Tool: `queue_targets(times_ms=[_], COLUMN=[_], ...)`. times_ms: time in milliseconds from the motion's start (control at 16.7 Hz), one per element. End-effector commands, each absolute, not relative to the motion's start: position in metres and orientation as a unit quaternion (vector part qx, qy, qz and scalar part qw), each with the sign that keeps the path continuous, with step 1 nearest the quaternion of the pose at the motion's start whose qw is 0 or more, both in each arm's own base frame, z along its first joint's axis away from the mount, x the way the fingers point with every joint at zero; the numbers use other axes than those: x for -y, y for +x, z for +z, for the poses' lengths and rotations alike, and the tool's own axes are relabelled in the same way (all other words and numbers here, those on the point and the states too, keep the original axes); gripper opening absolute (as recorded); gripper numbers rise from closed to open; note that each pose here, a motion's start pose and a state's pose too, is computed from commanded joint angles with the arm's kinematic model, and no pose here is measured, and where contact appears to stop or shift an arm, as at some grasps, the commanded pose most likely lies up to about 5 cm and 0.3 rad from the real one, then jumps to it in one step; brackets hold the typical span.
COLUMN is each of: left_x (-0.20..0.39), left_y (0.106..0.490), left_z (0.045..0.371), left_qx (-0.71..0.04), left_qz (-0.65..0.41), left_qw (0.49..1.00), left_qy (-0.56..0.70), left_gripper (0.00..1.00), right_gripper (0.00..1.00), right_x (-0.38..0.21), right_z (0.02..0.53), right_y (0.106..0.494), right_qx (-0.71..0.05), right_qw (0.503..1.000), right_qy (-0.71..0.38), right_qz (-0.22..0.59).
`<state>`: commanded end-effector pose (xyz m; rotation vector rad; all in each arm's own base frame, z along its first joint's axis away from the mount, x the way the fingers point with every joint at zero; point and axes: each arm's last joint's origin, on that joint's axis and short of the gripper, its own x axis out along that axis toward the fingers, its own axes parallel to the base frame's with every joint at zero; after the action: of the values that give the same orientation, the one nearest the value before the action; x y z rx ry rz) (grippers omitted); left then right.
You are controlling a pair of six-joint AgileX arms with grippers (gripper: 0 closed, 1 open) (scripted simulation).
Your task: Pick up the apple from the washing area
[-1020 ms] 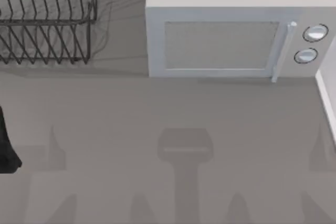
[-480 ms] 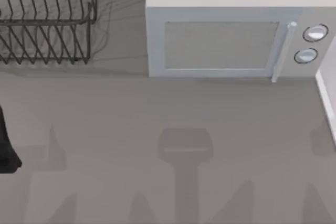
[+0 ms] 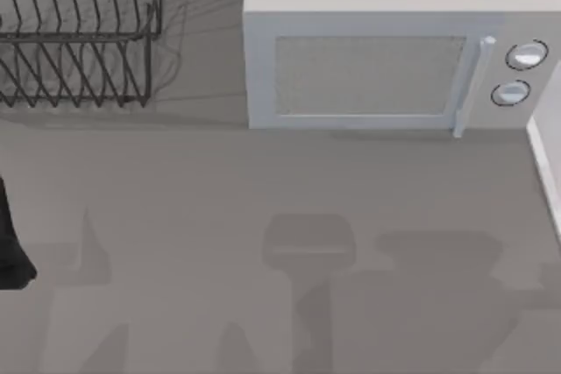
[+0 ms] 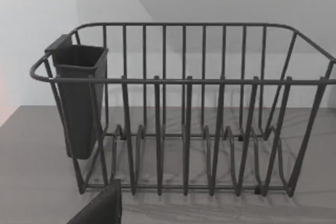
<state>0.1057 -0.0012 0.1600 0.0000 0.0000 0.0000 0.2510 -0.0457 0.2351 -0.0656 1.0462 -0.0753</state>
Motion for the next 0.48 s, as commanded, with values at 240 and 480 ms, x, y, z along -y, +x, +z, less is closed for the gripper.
queue_targets(times_ms=[240, 480], left_x=[0.001, 0.001], left_y=[0.106, 0.106], left_z=[0.16, 0.16], left_qx=[0.0, 0.0], left_qz=[0.0, 0.0], left_qw=[1.0, 1.0], left_qy=[0.0, 0.0], left_gripper=[1.0, 1.0], right_gripper=[1.0, 1.0], right_x=[0.071, 0.089], right_z=[0.201, 0.169], right_y=[0.309, 0.342], right_qx=[-0.622, -0.691], right_qw=[0.782, 0.723], right_qy=[-0.016, -0.001], right_qz=[-0.022, -0.008])
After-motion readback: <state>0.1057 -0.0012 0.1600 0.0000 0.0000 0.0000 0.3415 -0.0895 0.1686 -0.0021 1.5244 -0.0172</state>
